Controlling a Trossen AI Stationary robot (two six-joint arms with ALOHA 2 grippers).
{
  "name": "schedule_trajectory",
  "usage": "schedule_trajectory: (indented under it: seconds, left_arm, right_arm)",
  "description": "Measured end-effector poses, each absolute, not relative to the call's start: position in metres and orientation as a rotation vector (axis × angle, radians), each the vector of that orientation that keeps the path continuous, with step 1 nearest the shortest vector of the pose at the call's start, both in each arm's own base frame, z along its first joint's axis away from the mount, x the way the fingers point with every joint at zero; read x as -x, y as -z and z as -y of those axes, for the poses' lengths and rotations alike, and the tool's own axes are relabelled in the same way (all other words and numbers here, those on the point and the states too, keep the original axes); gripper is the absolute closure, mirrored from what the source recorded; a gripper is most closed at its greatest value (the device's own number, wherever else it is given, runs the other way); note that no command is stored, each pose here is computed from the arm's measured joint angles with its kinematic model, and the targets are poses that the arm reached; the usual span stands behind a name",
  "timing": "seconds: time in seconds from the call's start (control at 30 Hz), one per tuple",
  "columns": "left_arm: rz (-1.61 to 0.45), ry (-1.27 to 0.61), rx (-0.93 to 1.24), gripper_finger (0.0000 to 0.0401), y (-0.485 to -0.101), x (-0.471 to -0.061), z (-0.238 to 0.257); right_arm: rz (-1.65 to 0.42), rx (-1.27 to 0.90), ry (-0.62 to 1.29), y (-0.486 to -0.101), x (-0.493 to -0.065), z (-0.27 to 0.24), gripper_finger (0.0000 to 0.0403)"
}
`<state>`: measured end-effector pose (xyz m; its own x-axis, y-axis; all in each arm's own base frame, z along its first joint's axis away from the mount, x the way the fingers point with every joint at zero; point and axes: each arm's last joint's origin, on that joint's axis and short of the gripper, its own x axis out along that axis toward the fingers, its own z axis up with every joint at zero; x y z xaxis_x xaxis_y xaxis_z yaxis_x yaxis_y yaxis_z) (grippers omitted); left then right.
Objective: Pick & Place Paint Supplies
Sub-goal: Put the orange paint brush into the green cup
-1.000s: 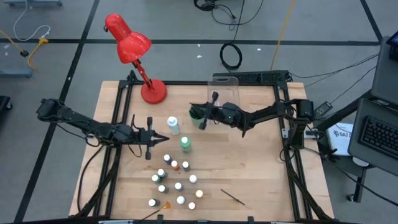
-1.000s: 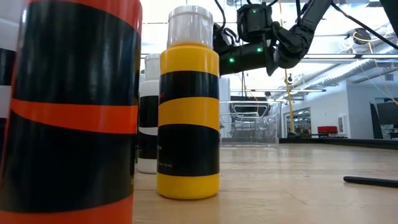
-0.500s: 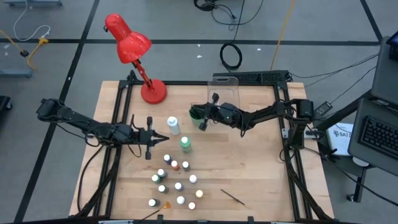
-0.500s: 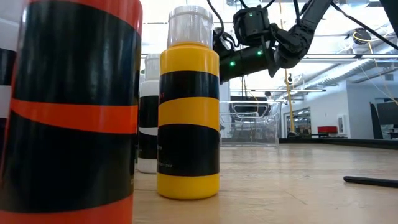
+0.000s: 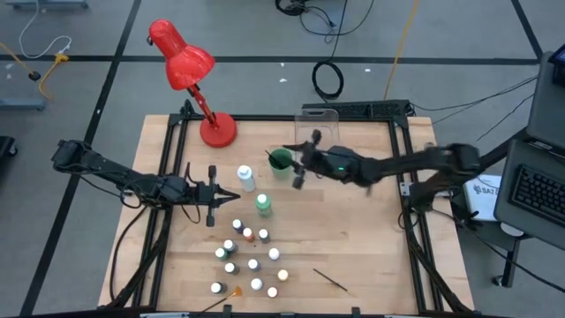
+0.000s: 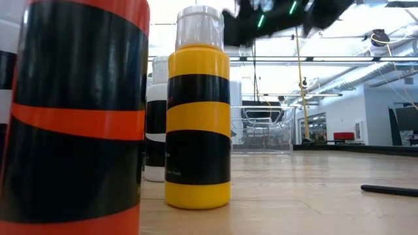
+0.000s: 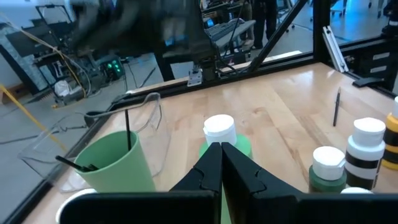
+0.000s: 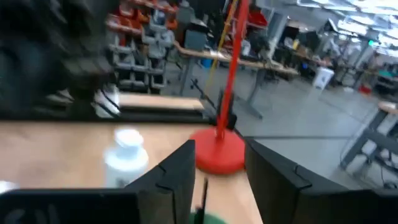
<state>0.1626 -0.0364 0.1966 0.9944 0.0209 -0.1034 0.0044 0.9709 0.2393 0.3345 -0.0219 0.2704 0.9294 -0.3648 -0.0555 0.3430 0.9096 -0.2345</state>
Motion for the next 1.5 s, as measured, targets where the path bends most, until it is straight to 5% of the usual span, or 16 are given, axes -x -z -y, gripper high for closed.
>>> schedule_trajectory:
  seconds: [0.23, 0.4, 0.6, 0.8, 1.03, 1.5]
  left_arm:
    - [-0.097, -0.007, -0.285, 0.0396, -0.198, -0.163, 0.036]
    - [-0.096, -0.006, -0.318, 0.0396, -0.198, -0.163, 0.036]
    - [-0.077, -0.009, -0.308, 0.0396, -0.199, -0.163, 0.036]
    - [-0.078, -0.009, -0.301, 0.0396, -0.199, -0.163, 0.036]
    - [-0.085, -0.008, -0.307, 0.0396, -0.199, -0.163, 0.036]
    - [-0.126, -0.002, -0.329, 0.0396, -0.195, -0.162, 0.036]
  right_arm:
    - [-0.331, 0.248, 0.211, -0.317, -0.284, -0.109, 0.0282]
    - [-0.359, 0.201, 0.054, -0.29, -0.261, -0.213, 0.0282]
    - [-0.474, -0.005, -0.054, -0.238, -0.25, -0.283, 0.0267]
    - [-0.811, -0.323, -0.095, -0.196, -0.242, -0.295, 0.0236]
    - [-1.19, -0.531, 0.168, -0.178, -0.23, -0.271, 0.0218]
    - [-1.3, -0.631, 0.234, -0.167, -0.222, -0.272, 0.0218]
